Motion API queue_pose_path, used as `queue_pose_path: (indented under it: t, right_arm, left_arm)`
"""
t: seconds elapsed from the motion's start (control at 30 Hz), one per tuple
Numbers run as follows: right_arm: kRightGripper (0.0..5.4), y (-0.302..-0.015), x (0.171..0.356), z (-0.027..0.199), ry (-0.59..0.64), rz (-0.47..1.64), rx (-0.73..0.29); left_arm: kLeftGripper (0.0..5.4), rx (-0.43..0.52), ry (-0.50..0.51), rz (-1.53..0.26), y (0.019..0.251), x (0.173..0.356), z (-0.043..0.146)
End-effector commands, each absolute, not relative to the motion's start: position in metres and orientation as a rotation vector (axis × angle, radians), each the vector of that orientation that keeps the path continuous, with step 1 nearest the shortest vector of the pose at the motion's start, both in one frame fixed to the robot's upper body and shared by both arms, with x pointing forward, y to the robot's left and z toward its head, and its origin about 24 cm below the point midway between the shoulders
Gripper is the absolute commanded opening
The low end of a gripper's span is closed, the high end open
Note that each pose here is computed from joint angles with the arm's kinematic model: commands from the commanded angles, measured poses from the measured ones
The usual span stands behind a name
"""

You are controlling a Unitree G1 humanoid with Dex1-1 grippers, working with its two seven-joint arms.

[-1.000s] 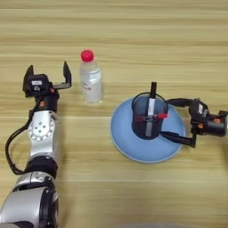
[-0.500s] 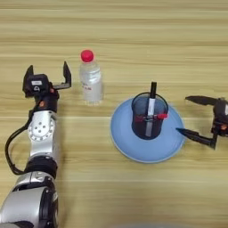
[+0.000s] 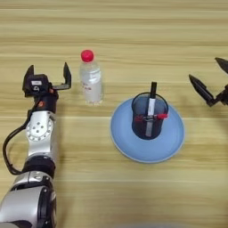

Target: Move the objects on the table

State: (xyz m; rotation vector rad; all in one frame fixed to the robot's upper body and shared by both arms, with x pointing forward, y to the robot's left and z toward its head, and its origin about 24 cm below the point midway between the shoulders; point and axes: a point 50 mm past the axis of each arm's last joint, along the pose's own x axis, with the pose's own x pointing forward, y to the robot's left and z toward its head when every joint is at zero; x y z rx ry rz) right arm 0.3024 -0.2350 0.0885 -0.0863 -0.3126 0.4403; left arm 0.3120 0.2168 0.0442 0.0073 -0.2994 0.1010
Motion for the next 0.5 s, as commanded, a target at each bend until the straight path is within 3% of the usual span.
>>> queue_pose_path:
  t: [0.03, 0.23, 0.5]
  right_arm:
    - [5.4, -0.239, 0.313, 0.08, -0.313, 0.259, -0.053]
    - [5.4, -0.243, 0.318, 0.068, -0.307, 0.092, -0.075]
    - [5.4, -0.248, 0.308, 0.05, -0.297, -0.06, -0.069]
  left_arm:
    - [5.37, 0.01, -0.269, 0.087, 0.219, 0.308, 0.038]
    - [5.37, 0.004, -0.263, 0.075, 0.221, 0.298, 0.031]
    - [5.37, -0.002, -0.266, 0.049, 0.224, 0.289, 0.029]
